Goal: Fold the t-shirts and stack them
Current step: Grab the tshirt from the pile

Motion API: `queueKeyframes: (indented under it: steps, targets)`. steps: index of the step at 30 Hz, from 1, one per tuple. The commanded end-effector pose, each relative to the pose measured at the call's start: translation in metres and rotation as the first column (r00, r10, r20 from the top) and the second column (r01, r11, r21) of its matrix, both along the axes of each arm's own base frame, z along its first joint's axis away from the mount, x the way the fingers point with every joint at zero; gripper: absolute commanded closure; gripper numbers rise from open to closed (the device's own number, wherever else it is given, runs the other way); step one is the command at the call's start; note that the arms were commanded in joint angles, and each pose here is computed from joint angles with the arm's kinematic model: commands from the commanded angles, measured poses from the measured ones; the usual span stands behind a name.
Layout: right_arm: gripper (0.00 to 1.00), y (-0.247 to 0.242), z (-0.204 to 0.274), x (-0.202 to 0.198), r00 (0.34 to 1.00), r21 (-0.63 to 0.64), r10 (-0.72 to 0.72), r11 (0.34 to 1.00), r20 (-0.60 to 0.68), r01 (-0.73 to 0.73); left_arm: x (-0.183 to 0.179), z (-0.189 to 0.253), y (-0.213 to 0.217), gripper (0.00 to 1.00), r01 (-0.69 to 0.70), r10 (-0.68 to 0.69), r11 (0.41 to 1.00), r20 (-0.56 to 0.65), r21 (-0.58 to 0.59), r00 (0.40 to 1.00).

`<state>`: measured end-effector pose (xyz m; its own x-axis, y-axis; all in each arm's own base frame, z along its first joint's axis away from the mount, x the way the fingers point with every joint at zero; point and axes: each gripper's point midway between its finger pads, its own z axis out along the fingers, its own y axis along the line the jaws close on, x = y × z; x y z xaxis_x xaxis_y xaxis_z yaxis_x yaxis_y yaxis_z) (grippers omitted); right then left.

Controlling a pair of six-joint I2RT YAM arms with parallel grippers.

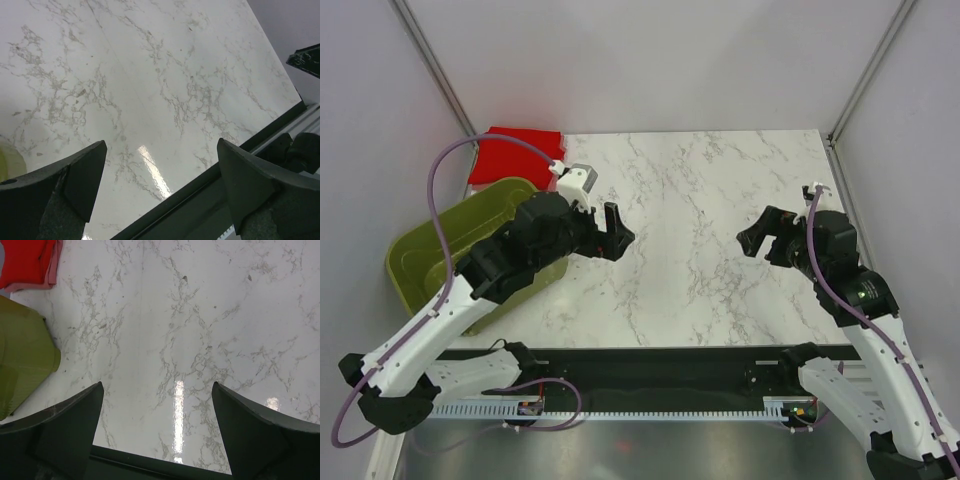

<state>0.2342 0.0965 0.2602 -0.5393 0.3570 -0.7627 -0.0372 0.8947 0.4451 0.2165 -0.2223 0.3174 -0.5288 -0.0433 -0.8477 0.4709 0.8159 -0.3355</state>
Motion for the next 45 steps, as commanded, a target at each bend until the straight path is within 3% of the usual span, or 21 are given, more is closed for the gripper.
queueKeyframes:
  steps: [1,6,9,11,14,16,17,19,23,28,34,42,45]
  targets:
    - [0.02,-0.003,0.013,0.0,0.999,0.003,-0.015,1.0,0.043,0.014,0.019,0.007,0.021,0.0,-0.127,0.122,0.989,0.068,0.073,0.99]
    - [0.02,0.0,0.007,-0.002,0.999,0.013,-0.002,1.0,0.037,0.001,0.067,0.032,0.087,0.04,-0.44,0.422,0.893,0.16,0.092,0.892]
    - [0.02,0.005,0.004,-0.005,0.999,0.024,0.031,0.999,0.029,-0.032,0.093,0.014,0.15,0.12,-0.617,0.617,0.787,-0.006,-0.017,0.787]
    - [0.02,0.006,0.002,-0.008,0.999,0.023,0.043,0.999,0.031,-0.044,0.102,-0.002,0.195,0.21,-0.74,0.725,0.665,-0.152,-0.1,0.671]
    - [0.02,0.01,-0.005,-0.012,0.998,0.031,0.069,0.997,0.016,-0.069,0.104,-0.04,0.237,0.25,-0.854,0.804,0.513,-0.299,-0.088,0.514]
    - [0.02,0.013,-0.005,-0.014,0.996,0.037,0.088,0.995,0.017,-0.088,0.1,-0.067,0.249,0.26,-0.896,0.824,0.442,-0.373,-0.05,0.427]
    - [0.02,0.014,-0.006,-0.015,0.995,0.039,0.1,0.994,0.013,-0.1,0.1,-0.081,0.258,0.27,-0.925,0.832,0.378,-0.426,-0.034,0.355]
    - [0.02,0.014,-0.004,-0.016,0.994,0.037,0.107,0.993,0.021,-0.108,0.093,-0.109,0.261,0.33,-0.948,0.826,0.318,-0.499,0.029,0.261]
    - [0.02,0.011,-0.004,-0.016,0.996,0.024,0.09,0.996,0.022,-0.091,0.077,-0.168,0.268,0.33,-0.948,0.822,0.229,-0.565,0.22,0.067]
    - [0.02,0.009,-0.011,-0.012,0.997,0.021,0.071,0.997,-0.009,-0.071,0.06,-0.213,0.278,0.3,-0.902,0.838,0.175,-0.54,0.395,-0.074]
    - [0.02,0.011,-0.02,-0.01,0.996,0.021,0.066,0.998,-0.055,-0.065,0.057,-0.249,0.288,0.3,-0.84,0.848,0.134,-0.499,0.526,-0.178]
    - [0.02,0.011,-0.018,-0.01,0.997,0.028,0.059,0.998,-0.056,-0.057,0.071,-0.283,0.286,0.31,-0.813,0.832,0.157,-0.519,0.56,-0.197]
    - [0.02,0.01,-0.016,-0.008,0.997,0.026,0.054,0.998,-0.055,-0.053,0.073,-0.283,0.286,0.8,-0.814,0.835,0.176,-0.522,0.554,-0.175]
